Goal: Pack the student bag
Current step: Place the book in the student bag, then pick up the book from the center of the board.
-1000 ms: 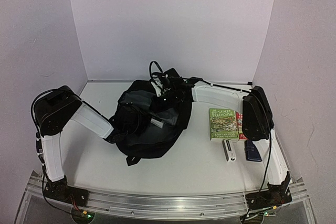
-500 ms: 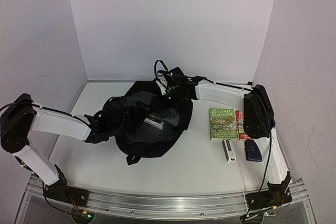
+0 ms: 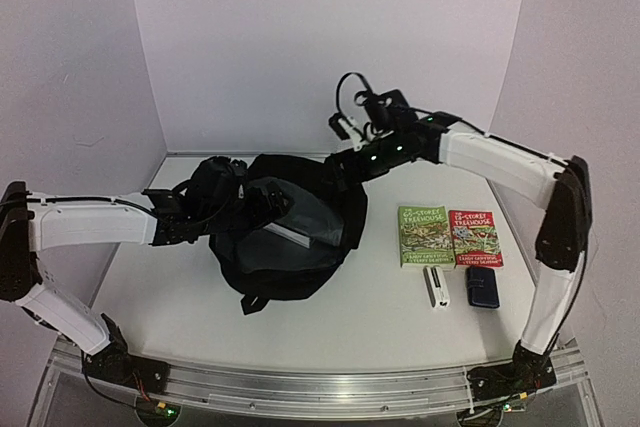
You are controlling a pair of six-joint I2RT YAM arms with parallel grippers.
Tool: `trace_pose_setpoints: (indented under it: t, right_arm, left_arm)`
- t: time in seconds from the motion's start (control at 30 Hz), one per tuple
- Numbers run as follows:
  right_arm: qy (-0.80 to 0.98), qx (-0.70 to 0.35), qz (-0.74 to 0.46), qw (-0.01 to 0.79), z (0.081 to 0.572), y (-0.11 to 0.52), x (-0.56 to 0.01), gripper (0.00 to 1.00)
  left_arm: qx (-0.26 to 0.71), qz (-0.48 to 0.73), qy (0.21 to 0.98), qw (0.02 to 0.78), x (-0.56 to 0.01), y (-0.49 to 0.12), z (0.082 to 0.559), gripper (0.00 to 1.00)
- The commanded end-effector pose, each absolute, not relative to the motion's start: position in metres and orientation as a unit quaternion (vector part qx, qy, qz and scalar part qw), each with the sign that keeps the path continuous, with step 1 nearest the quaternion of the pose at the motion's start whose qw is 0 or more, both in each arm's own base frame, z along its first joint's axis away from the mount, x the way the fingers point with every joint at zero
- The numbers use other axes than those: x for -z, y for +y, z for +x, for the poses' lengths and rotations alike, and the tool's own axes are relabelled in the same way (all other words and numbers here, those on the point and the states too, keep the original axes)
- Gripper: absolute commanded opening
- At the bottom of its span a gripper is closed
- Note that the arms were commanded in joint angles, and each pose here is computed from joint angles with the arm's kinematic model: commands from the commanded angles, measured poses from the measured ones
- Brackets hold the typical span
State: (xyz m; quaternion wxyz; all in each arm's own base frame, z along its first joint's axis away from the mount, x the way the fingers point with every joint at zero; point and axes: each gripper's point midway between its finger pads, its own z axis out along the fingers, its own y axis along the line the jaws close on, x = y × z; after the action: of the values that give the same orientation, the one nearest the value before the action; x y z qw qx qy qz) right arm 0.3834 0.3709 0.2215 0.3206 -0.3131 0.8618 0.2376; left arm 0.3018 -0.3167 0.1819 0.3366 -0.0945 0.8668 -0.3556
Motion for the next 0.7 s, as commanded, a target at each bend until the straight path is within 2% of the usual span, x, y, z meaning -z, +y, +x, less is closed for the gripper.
trace_pose_setpoints:
  t: [0.0,0.13,0.4,0.67]
  right_arm:
    - [0.889,-0.188,-0.277,0.313,0.382,0.289,-0.230,0.98]
    - [0.923,-0.158,-0.214,0.277,0.378,0.220,-0.204,0.97]
    - [0.964,-0.132,-0.111,0.203,0.366,0.126,-0.141,0.89]
    - [0.977,-0.126,-0.083,0.148,0.371,0.095,-0.093,0.82]
  left_arm:
    - [0.352,-0.013,0.873,0.336,-0.197,-0.332,0.297,1.00]
    - [0.354,-0.006,0.871,0.340,-0.203,-0.333,0.297,1.00]
    - [0.356,0.014,0.867,0.347,-0.214,-0.343,0.297,1.00]
    - [0.357,0.009,0.866,0.350,-0.217,-0.344,0.297,1.00]
